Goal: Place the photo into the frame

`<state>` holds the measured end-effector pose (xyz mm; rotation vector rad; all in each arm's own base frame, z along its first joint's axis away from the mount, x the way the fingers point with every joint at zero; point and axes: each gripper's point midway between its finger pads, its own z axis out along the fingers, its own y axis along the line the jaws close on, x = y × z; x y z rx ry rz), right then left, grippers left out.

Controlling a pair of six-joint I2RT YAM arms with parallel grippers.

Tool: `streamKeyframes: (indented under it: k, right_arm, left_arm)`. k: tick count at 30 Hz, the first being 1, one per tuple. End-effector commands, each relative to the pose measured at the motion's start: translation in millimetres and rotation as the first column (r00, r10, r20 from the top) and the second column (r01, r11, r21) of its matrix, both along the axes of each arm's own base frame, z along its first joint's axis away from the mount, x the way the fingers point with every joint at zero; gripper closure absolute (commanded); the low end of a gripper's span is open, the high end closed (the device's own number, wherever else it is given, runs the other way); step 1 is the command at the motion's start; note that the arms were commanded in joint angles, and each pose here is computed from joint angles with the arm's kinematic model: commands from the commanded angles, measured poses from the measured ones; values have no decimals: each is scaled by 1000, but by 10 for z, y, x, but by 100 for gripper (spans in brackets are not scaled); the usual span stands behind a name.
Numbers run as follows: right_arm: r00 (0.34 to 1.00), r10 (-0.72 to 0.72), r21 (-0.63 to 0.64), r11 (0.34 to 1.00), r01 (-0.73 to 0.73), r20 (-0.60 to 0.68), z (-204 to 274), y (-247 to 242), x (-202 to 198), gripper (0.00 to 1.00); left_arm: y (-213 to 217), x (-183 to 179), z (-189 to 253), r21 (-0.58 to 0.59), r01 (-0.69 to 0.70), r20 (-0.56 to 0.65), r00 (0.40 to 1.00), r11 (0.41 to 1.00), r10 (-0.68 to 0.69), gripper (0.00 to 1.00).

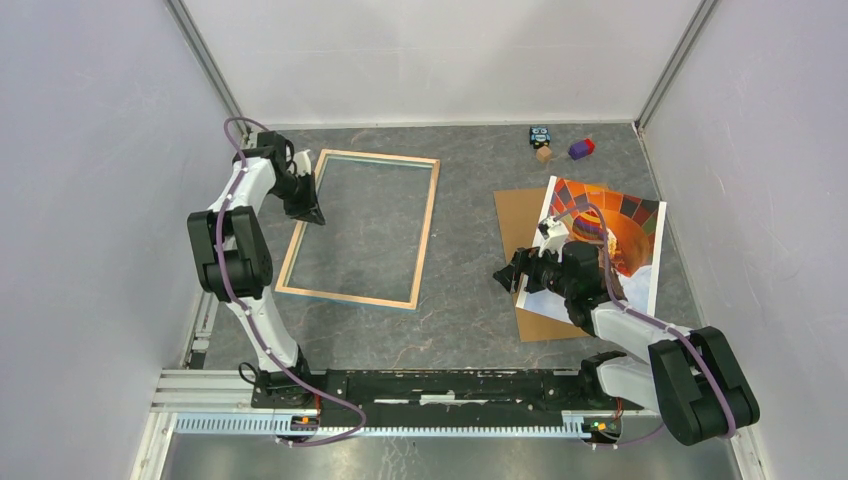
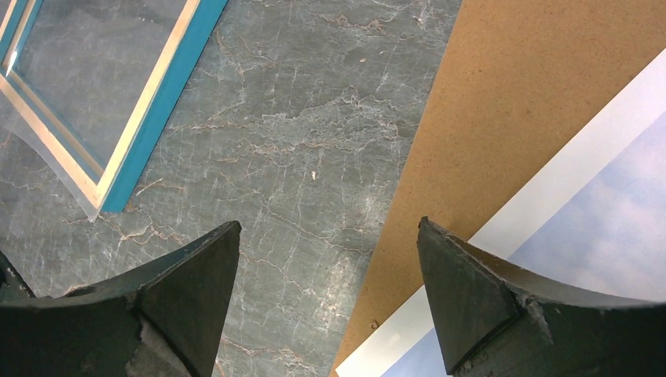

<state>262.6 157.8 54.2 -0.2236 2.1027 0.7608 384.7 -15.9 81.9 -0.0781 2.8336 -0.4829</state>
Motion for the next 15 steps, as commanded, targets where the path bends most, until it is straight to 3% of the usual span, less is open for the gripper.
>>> streamKeyframes:
  k: [1, 15]
  right_arm:
    - [998, 5, 14, 1000, -6, 62, 128, 28, 55, 12]
    - [999, 10, 11, 1000, -10, 51, 87, 37, 49, 12]
  left_arm:
    - [-16, 195, 114, -7, 41, 86, 995, 999, -40, 98]
    - [62, 331, 258, -2, 11, 144, 989, 1000, -11, 98]
